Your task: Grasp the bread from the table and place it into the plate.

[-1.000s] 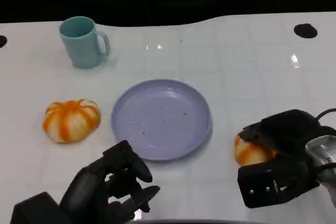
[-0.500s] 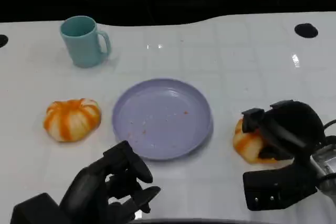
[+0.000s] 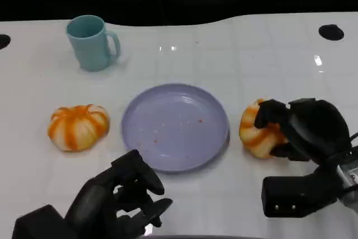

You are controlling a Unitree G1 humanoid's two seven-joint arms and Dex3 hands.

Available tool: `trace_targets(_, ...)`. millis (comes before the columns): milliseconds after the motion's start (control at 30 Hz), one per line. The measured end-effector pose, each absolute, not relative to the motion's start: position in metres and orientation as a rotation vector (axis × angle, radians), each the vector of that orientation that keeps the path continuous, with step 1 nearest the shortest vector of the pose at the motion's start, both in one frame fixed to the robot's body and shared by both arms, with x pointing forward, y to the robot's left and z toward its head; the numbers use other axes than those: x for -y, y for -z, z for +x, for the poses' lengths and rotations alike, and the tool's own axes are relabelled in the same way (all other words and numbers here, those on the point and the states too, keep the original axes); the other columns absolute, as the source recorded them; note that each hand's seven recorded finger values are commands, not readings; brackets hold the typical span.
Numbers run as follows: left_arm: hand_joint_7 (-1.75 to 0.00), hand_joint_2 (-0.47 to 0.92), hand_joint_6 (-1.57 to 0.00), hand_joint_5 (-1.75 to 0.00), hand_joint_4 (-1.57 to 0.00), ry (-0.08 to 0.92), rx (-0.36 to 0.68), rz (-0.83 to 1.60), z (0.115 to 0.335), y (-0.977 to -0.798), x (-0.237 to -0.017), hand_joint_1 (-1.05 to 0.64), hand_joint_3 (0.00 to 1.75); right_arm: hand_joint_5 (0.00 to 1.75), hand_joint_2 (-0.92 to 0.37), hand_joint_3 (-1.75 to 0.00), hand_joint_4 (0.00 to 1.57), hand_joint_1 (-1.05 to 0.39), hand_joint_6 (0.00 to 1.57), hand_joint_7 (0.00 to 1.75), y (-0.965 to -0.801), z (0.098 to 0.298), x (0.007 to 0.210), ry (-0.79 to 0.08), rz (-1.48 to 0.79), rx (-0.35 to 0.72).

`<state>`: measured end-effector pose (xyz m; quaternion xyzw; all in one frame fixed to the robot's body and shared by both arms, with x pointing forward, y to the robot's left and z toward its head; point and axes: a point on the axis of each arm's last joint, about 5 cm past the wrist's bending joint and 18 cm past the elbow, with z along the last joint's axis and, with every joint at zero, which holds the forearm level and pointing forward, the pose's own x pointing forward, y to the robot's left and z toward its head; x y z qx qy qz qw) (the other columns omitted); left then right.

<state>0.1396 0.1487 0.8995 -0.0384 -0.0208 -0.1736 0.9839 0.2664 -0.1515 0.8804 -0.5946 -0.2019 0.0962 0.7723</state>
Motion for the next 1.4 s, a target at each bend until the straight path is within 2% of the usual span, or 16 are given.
trace_targets(100,-1.67,0.92,-0.42,-1.75,-0.62,0.349,0.041,-0.078,0.140,-0.899,-0.149,-0.48,0.25,1.75,-0.40,-1.14,0.93,-0.18,0.73,1.71,-0.889,0.269,0.149,-0.173,-1.246,0.473)
trace_targets(167,-1.68,0.92,-0.42,-1.75,-0.62,0.349,0.039,-0.078,0.140,-0.899,-0.149,-0.48,0.25,1.75,-0.35,-1.21,0.94,-0.18,0.73,1.71,-0.895,0.269,0.147,-0.163,-1.219,0.504)
trace_targets(467,-1.68,0.92,-0.41,-1.75,-0.61,0.350,0.034,-0.079,0.140,-0.899,-0.149,-0.46,0.26,1.75,-0.32,-1.23,0.96,-0.20,0.72,1.75,-0.921,0.274,0.124,-0.162,-1.087,0.637)
trace_targets(567,-1.68,0.92,-0.40,-1.75,-0.61,0.350,0.035,-0.079,0.140,-0.899,-0.148,-0.45,0.26,1.75,-0.35,-1.25,0.97,-0.20,0.73,1.75,-0.928,0.276,0.111,-0.199,-1.028,0.619)
trace_targets(733,-1.70,0.92,-0.40,-1.75,-0.62,0.351,0.035,-0.079,0.140,-0.899,-0.148,-0.46,0.26,1.75,-0.28,-1.35,1.00,-0.16,0.76,1.74,-0.932,0.275,0.089,-0.244,-0.954,0.606)
trace_targets(933,-1.68,0.92,-0.40,-1.75,-0.63,0.354,0.035,-0.081,0.140,-0.899,-0.147,-0.45,0.26,1.75,-0.25,-1.37,0.99,-0.13,0.75,1.74,-0.934,0.283,0.067,-0.284,-0.910,0.603)
trace_targets(1067,-1.69,0.92,-0.41,-1.75,-0.64,0.355,0.036,-0.081,0.140,-0.900,-0.147,-0.47,0.26,1.75,-0.28,-1.37,0.93,-0.11,0.73,1.69,-0.934,0.285,0.058,-0.322,-0.871,0.536)
trace_targets(1100,-1.69,0.92,-0.41,-1.75,-0.64,0.356,0.037,-0.081,0.140,-0.900,-0.147,-0.47,0.25,1.75,-0.29,-1.36,0.91,-0.11,0.74,1.63,-0.934,0.285,0.056,-0.336,-0.853,0.515)
trace_targets(1133,-1.68,0.92,-0.41,-1.75,-0.64,0.356,0.037,-0.081,0.140,-0.900,-0.147,-0.47,0.25,1.75,-0.30,-1.32,0.89,-0.13,0.78,1.40,-0.933,0.285,0.055,-0.350,-0.840,0.499)
trace_targets(1167,-1.68,0.92,-0.41,-1.75,-0.64,0.356,0.037,-0.082,0.140,-0.900,-0.147,-0.46,0.26,1.75,-0.33,-1.25,0.85,-0.14,0.79,1.25,-0.933,0.286,0.054,-0.363,-0.826,0.484)
trace_targets(1233,-1.68,0.92,-0.40,-1.75,-0.64,0.357,0.036,-0.082,0.139,-0.900,-0.147,-0.47,0.26,1.69,-0.48,-0.93,0.74,-0.17,0.81,0.84,-0.932,0.286,0.053,-0.382,-0.806,0.453)
trace_targets(1267,-1.68,0.92,-0.40,-1.75,-0.64,0.357,0.036,-0.082,0.139,-0.900,-0.147,-0.48,0.26,1.41,-0.60,-0.71,0.63,-0.21,0.78,0.58,-0.931,0.286,0.053,-0.394,-0.798,0.430)
trace_targets(1300,-1.68,0.92,-0.40,-1.75,-0.64,0.357,0.037,-0.081,0.139,-0.900,-0.147,-0.48,0.26,1.26,-0.66,-0.59,0.60,-0.22,0.78,0.45,-0.931,0.287,0.053,-0.411,-0.800,0.403)
trace_targets(1367,-1.70,0.92,-0.40,-1.75,-0.63,0.358,0.038,-0.077,0.139,-0.900,-0.146,-0.50,0.24,0.77,-0.79,-0.37,0.46,-0.31,0.68,0.21,-0.931,0.287,0.053,-0.446,-0.809,0.354)
trace_targets(1400,-1.71,0.92,-0.40,-1.75,-0.63,0.359,0.041,-0.068,0.139,-0.900,-0.146,-0.50,0.24,0.60,-0.85,-0.27,0.43,-0.34,0.64,0.14,-0.931,0.288,0.054,-0.466,-0.819,0.338)
